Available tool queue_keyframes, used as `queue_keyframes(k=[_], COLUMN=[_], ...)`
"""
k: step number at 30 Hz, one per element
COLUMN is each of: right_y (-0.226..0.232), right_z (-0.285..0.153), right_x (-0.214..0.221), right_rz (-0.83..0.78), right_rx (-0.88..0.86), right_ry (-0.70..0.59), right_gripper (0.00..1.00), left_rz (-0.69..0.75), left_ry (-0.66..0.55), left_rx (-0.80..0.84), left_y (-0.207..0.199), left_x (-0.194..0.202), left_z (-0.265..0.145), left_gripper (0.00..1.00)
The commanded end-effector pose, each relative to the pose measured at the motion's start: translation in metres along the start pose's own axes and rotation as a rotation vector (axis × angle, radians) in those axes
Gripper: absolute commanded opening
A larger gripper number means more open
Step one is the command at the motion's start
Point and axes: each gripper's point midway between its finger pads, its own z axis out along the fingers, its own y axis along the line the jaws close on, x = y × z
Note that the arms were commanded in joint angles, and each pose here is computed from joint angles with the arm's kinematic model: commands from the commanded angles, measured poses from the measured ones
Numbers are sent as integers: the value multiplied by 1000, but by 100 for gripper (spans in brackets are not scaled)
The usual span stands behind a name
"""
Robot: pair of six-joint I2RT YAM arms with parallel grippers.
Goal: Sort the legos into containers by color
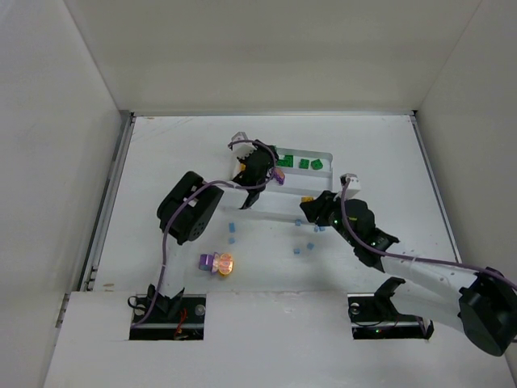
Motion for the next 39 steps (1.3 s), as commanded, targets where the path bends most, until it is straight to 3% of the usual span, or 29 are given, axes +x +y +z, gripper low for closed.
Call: queue_keyframes(k=[1,7,18,30,33,36,39], right_y=[10,31,90,120,123,125,121], right_z=[7,22,83,166,176,181,177], right_x=[-9,12,21,50,51,48,45], right_rz=[-3,-47,-116,-173,-168,-173,-176], right_rx=[-24,-54,-82,-37,-32,-30,-14], right_ry=[-28,50,144,237,235,223,211], right_gripper=[17,17,18,20,29,48,56], left_rz=[-4,85,152,195,191,172,157], left_ry=[-80,-49,-47,-134,-141,-133,-121], left_rx=[80,144,92,49,27,24,25], left_y=[-39,-31,63,100,107,110,112], left_x=[-49,-76,-114,-158,-162,-162,-160], left_z=[-27,-82,-180,-209,-208,-207,-205], left_gripper=[43,41,42,43,43,43,43])
